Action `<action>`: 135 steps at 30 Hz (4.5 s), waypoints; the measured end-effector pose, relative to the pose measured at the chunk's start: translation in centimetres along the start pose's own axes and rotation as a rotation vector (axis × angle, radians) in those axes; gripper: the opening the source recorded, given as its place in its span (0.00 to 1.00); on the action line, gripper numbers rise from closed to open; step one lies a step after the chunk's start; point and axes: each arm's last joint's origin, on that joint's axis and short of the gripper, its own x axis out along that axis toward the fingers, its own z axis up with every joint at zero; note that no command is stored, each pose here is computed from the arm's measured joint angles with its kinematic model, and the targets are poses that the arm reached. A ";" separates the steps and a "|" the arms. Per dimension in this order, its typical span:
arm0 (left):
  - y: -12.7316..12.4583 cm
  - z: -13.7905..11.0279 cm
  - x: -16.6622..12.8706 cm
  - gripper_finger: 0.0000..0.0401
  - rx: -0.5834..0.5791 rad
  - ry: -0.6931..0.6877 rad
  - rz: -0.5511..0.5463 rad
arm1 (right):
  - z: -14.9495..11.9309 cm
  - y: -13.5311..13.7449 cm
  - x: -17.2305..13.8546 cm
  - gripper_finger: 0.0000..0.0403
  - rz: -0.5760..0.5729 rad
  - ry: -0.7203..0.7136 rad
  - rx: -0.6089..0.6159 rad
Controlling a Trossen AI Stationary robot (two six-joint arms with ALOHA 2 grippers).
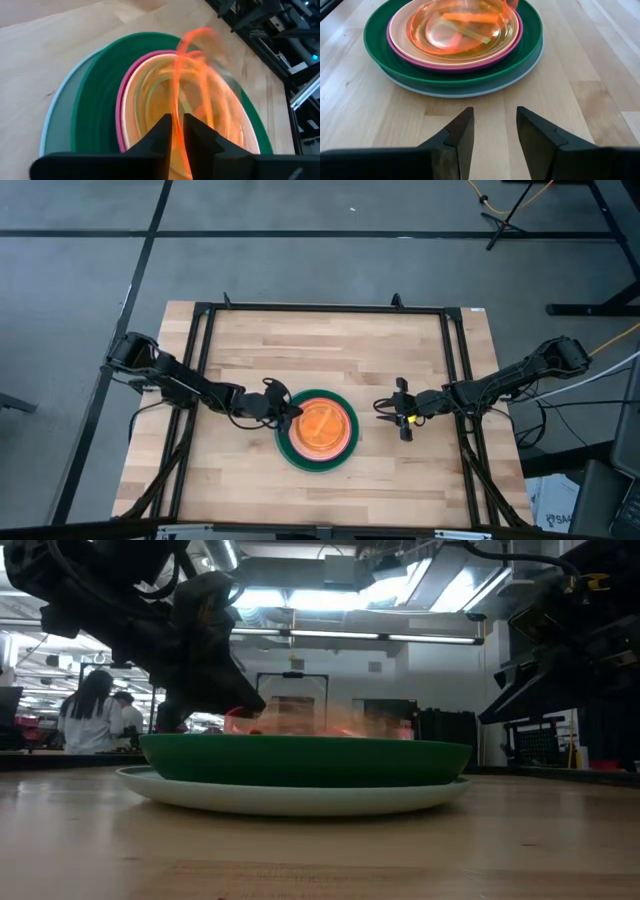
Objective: Stack plastic plates
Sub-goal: Stack the light orange plate on top of the light green plate, then return to Home Position
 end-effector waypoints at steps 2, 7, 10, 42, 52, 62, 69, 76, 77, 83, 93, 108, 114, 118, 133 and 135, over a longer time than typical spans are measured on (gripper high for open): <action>0.0 0.0 0.0 0.13 0.001 0.003 -0.001 | 0.0 0.0 0.0 0.35 0.000 0.000 0.000; 0.0 0.0 0.0 0.19 0.006 0.002 -0.001 | 0.0 0.0 0.0 0.35 0.000 0.000 0.000; 0.0 0.0 0.0 0.23 0.010 0.006 0.002 | 0.0 0.0 0.0 0.35 0.000 0.000 0.000; 0.6 6.9 -6.6 0.25 0.627 -0.131 -0.007 | 1.2 0.0 -0.1 0.35 -0.032 -0.127 -0.006; 3.3 7.0 -9.5 0.24 0.641 -0.194 0.012 | 2.6 -0.2 -1.6 0.35 -0.053 -0.249 -0.081; 6.1 4.3 -11.0 0.13 0.595 -0.248 -0.023 | 2.2 -2.8 -2.8 0.34 0.010 -0.174 -0.014; 7.6 2.8 -11.5 0.07 0.566 -0.331 -0.072 | 2.5 -4.0 -2.8 0.25 -0.018 -0.197 -0.008; 8.3 2.3 -12.3 0.03 0.550 -0.346 -0.075 | 2.5 -4.1 -3.5 0.17 -0.027 -0.210 -0.003; 8.3 2.3 -12.4 0.03 0.548 -0.354 -0.079 | 2.5 -4.1 -3.8 0.15 -0.027 -0.213 -0.003; 8.5 2.3 -13.2 0.01 0.545 -0.377 -0.085 | 2.5 -4.1 -5.3 0.09 -0.027 -0.240 -0.004; 8.7 2.3 -13.9 0.01 0.534 -0.412 -0.092 | 1.8 -4.1 -7.9 0.06 -0.027 -0.294 -0.007; 9.1 1.5 -13.8 0.01 0.583 -0.432 -0.178 | -1.1 -4.1 -8.3 0.06 -0.053 -0.459 -0.022; 9.0 1.8 -14.6 0.01 0.611 -0.504 -0.215 | -1.9 -4.1 -8.2 0.06 -0.044 -0.488 0.007; 9.1 1.7 -14.7 0.01 0.612 -0.496 -0.218 | -1.9 -4.0 -8.2 0.06 -0.004 -0.497 0.018; 9.1 1.7 -14.6 0.01 0.600 -0.492 -0.209 | -1.9 -4.0 -8.2 0.06 -0.013 -0.494 0.021; 9.1 1.7 -14.6 0.01 0.600 -0.490 -0.209 | -1.9 -4.0 -8.2 0.06 -0.013 -0.493 0.021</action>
